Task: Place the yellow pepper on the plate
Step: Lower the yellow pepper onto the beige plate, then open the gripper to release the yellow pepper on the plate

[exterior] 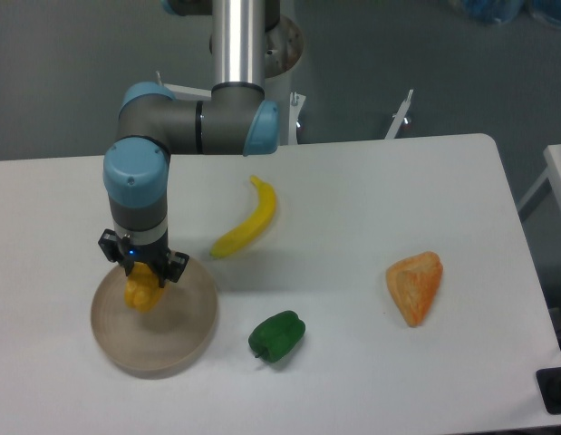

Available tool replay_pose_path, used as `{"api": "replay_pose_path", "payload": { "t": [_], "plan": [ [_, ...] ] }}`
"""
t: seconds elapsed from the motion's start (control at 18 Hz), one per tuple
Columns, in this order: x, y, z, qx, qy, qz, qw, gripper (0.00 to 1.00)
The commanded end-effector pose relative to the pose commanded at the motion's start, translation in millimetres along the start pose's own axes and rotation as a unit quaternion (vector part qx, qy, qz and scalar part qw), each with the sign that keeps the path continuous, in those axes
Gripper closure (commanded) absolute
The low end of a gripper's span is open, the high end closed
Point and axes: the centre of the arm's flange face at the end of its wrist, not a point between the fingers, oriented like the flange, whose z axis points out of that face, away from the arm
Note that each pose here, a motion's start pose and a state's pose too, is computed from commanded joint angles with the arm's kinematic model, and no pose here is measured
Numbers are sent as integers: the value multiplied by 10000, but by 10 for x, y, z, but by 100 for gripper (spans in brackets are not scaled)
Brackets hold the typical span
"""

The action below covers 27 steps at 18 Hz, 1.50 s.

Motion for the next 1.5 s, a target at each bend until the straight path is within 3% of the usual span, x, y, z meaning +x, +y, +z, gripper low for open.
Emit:
{"api": "replay_pose_path", "payload": {
  "t": [0.89, 1.0, 1.33, 1.39, 1.5],
  "plan": [
    [-12, -5, 129, -117, -92, 81, 9999, 42],
    [-8, -12, 84, -81, -103, 101, 9999, 25],
    [-62, -72, -114, 91, -157, 109, 9998, 11],
    [-1596, 556, -1225, 101, -1159, 257, 9929, 0],
    [-1598, 570, -1212, 84, -1150, 257, 9930, 0]
  ]
}}
